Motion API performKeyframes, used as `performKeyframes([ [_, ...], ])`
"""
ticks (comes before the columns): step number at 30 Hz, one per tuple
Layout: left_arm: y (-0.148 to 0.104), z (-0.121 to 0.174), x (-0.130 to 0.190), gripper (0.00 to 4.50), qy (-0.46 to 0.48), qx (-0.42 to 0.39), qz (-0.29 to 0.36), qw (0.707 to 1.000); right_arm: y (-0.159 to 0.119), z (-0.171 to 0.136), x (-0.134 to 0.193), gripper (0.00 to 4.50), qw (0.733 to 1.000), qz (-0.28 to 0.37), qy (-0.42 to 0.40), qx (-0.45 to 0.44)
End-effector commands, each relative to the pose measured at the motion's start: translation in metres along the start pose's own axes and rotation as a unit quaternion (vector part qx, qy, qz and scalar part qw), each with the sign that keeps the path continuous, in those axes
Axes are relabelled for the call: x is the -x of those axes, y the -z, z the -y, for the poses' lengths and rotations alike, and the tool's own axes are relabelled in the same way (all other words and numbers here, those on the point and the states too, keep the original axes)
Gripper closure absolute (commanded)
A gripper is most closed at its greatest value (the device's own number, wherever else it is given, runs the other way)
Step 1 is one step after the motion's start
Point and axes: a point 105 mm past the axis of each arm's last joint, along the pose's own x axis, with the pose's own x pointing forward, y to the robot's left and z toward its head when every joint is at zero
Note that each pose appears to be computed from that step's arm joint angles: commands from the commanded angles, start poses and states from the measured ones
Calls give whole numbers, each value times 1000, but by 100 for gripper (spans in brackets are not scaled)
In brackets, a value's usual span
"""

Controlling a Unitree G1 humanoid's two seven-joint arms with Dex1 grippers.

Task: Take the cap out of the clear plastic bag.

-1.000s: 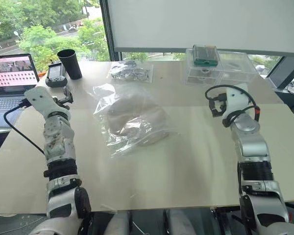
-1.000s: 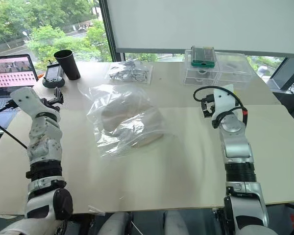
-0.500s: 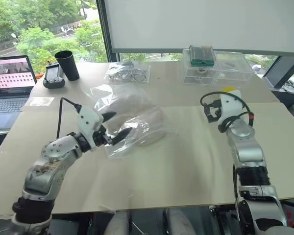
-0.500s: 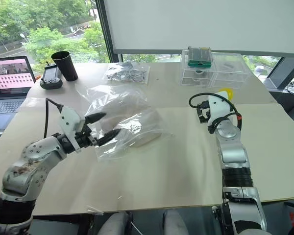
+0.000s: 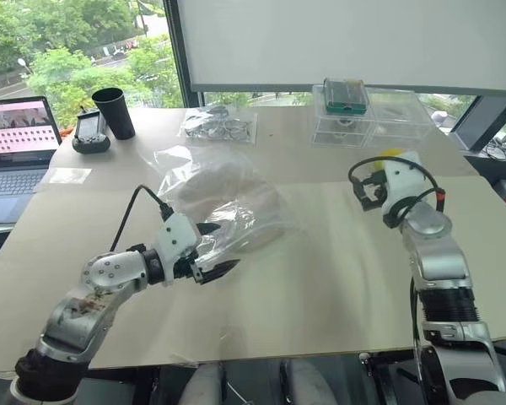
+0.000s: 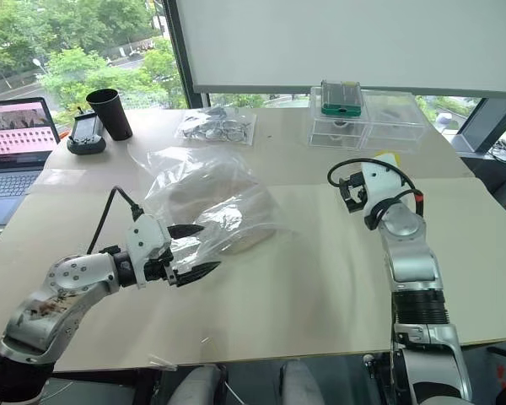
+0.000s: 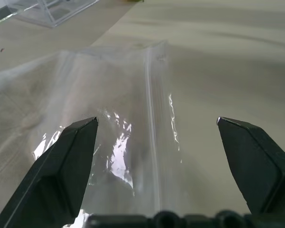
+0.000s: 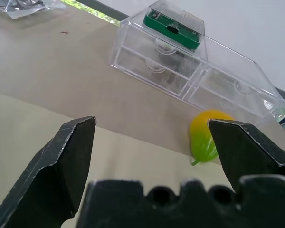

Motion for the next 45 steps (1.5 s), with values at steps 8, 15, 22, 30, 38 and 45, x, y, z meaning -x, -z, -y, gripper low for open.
performKeyframes([
  [8,5,-29,-8,21,-78,-86,-37,993,-28,11,11,0,999,41,-17,15],
  [15,1,-30,-13,90,-86,-85,-22,992,-24,6,13,0,999,33,-32,9],
  [22,-19,-26,-9,152,-75,-33,44,996,-28,-38,54,0,953,13,-301,-15],
  [30,-32,3,7,152,51,67,73,994,-27,-82,85,0,870,-18,-490,53],
  [38,-15,10,0,152,59,10,-4,998,-23,-95,78,0,857,-11,-506,98],
  [45,-9,13,-21,152,13,-46,1,999,-24,-98,76,0,854,-5,-510,101],
])
